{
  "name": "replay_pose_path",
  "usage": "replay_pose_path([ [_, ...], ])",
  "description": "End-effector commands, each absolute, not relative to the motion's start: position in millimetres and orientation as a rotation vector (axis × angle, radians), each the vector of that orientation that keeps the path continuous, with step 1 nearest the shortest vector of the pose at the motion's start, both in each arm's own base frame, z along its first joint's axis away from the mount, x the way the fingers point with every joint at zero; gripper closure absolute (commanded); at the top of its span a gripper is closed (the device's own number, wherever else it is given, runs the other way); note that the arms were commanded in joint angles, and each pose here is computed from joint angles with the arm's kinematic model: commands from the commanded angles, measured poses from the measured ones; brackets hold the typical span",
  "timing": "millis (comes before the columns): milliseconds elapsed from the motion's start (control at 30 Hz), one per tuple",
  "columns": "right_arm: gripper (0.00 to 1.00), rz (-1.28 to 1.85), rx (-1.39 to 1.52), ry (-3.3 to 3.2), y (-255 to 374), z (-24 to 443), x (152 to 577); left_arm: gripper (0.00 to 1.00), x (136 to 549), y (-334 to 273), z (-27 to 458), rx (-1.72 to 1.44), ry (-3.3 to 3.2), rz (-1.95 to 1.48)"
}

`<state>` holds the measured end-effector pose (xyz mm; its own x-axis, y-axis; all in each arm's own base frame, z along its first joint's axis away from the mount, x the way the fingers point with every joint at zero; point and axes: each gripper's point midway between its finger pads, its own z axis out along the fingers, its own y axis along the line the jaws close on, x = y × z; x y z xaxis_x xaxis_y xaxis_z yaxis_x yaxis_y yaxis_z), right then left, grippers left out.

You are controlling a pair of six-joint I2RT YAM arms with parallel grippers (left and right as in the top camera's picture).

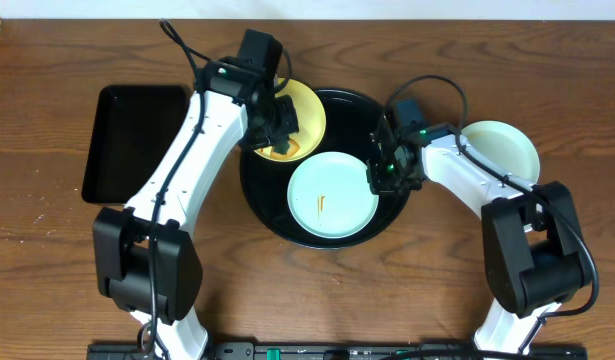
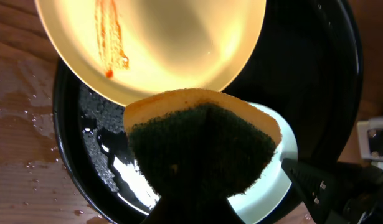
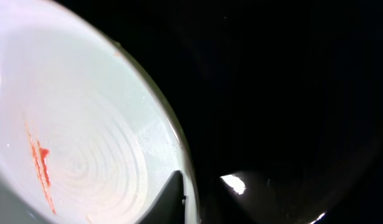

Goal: Clean dirty plates on tray and stack at the side
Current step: 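Move the right gripper back and grip the remaining light-blue plate rim, then scrub the light-blue plate with the sponge in the left gripper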

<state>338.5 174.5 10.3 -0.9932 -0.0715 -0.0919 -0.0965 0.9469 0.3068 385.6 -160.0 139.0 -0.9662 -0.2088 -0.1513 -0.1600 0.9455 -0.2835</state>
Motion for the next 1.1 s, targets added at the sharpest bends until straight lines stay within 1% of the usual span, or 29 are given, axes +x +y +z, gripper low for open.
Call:
replay_pose_path([
  [0, 0.76, 0.518, -0.076, 3.024, 178, 8, 340, 0.93, 378, -164, 132, -0.238, 2.945, -0.375],
  [33, 0.74, 0.522, -0.070, 3.013, 177, 8, 343, 0.92, 377, -166, 131, -0.230, 2.948, -0.375],
  [100, 0.72, 0.525, -0.075, 3.009, 180, 6, 345, 0.93, 375, -168, 130, -0.220, 2.953, -0.374],
  [133, 0.73, 0.532, -0.075, 3.012, 182, 4, 344, 0.92, 373, -169, 129, -0.215, 2.958, -0.372],
  [233, 0.85, 0.559, -0.064, 3.040, 182, -6, 342, 0.92, 367, -173, 125, -0.197, 2.978, -0.365],
  [333, 0.99, 0.590, -0.078, 3.045, 185, -8, 340, 0.92, 358, -177, 117, -0.178, 3.007, -0.355],
  [600, 0.99, 0.596, -0.057, 3.040, 181, -8, 343, 0.93, 334, -188, 92, -0.170, 3.076, -0.327],
  [933, 0.99, 0.601, -0.051, 3.042, 180, -7, 343, 0.93, 325, -219, 66, -0.057, 3.034, -0.363],
  [1067, 0.99, 0.600, -0.050, 3.043, 180, -7, 343, 0.92, 316, -211, 47, -0.178, 3.042, -0.282],
])
